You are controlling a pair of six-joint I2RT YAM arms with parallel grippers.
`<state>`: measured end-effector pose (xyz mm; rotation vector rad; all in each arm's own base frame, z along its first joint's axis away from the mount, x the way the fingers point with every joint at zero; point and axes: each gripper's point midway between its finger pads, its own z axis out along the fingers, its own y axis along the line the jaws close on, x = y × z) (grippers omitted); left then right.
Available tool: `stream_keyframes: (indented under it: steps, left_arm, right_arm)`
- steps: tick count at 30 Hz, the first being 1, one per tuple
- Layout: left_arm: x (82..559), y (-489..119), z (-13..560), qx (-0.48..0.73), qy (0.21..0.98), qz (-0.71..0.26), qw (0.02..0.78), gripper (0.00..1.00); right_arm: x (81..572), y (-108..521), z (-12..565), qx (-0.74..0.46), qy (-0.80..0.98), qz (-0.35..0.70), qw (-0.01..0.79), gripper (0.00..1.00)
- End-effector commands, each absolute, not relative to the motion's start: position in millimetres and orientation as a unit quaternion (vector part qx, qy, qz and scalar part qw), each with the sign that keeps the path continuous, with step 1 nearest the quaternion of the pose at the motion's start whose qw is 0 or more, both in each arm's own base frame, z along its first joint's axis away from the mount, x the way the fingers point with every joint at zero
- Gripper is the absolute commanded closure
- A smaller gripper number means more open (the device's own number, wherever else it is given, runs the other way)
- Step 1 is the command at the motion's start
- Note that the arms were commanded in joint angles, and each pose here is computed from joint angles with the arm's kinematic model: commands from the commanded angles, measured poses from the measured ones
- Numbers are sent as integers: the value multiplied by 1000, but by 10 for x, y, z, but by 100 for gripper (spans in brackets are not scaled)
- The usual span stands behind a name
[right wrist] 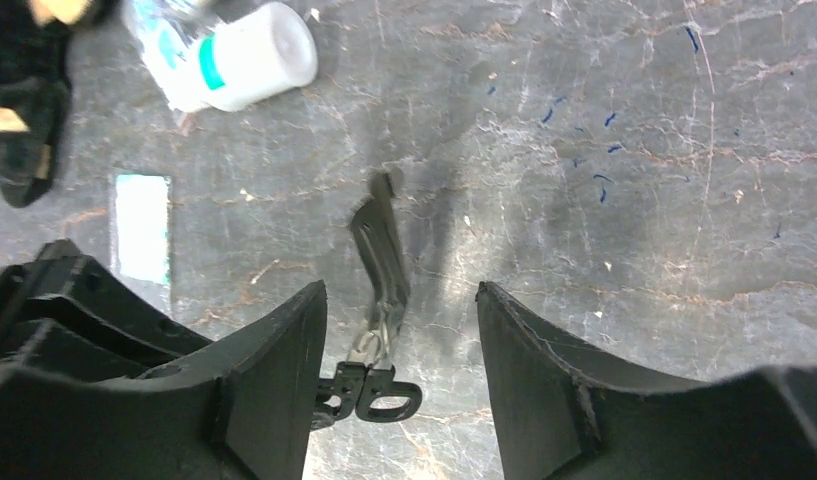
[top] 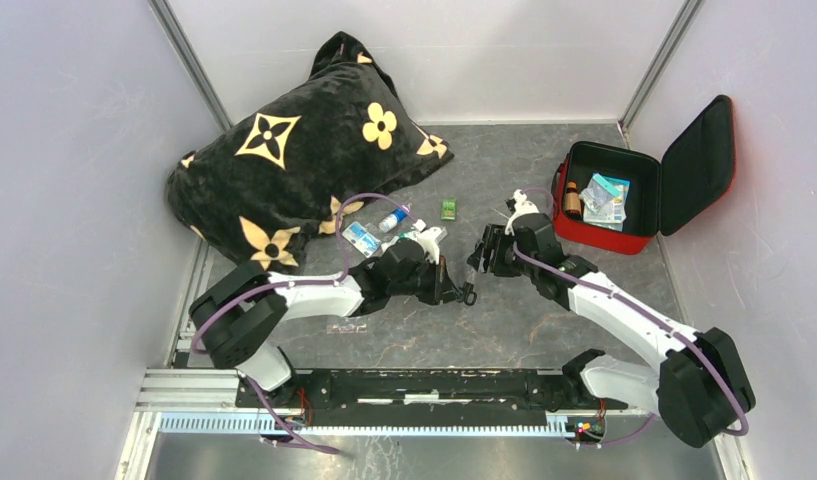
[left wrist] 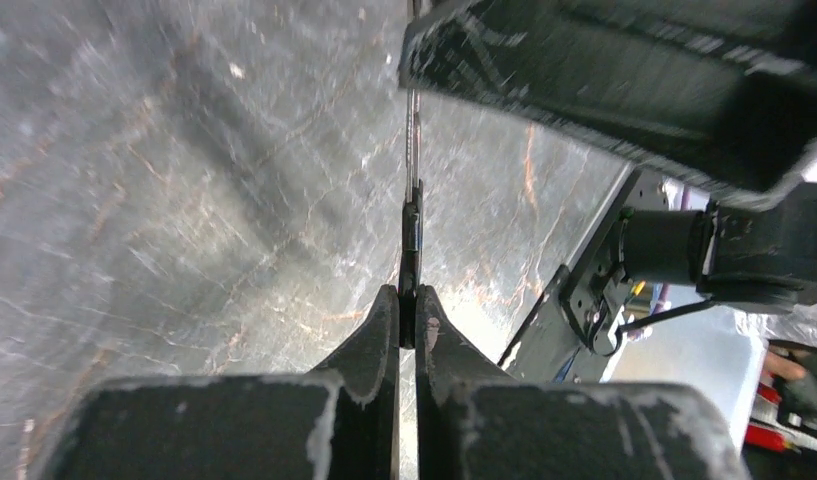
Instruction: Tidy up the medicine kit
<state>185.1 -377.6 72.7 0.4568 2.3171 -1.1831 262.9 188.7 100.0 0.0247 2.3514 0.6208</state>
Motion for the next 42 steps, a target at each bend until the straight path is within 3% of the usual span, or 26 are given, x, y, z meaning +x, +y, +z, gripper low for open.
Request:
stream_keyframes:
  steps: [1, 5, 8, 19, 21, 28, 30, 33, 37, 42]
  left_arm:
    - [2094, -3783, 1215, 191, 822, -417, 337, 98]
    - [2115, -3814, 1425, 192, 809, -430, 351, 98]
    - [2101, -3833, 1473, 195, 806, -436, 350, 98]
    - [2118, -3820, 1488, 193, 809, -430, 352, 97]
    - [2145, -3822, 1520, 192, 810, -425, 356, 90]
    - [2326, -3728, 1872, 181, 809, -397, 395, 31]
    - [2404, -3624, 1993, 166, 811, -379, 413, 21]
    - [2527, -3354, 2036, 136, 828, -328, 433, 12]
    - [2607, -3026, 1933, 110, 862, -254, 424, 8]
    - [2619, -2771, 1999, 88, 866, -218, 441, 4]
  right_arm:
    - [2665, 2034, 1241, 39, 873, 309, 375, 35]
    - [2658, 2150, 1318, 47, 850, 357, 385, 33]
    - [2662, 2216, 1371, 47, 838, 381, 387, 37]
    - [2668, 2198, 1403, 53, 833, 383, 396, 81]
    - [2688, 2167, 1404, 56, 834, 374, 401, 87]
    - [3010, 1904, 1585, 72, 842, 283, 454, 92]
    - [3151, 1729, 1673, 84, 844, 240, 473, 93]
    - [3442, 1311, 1909, 113, 835, 150, 517, 94]
    - [3840, 658, 2223, 158, 821, 37, 547, 94]
    - [4180, -157, 2318, 216, 816, -54, 534, 94]
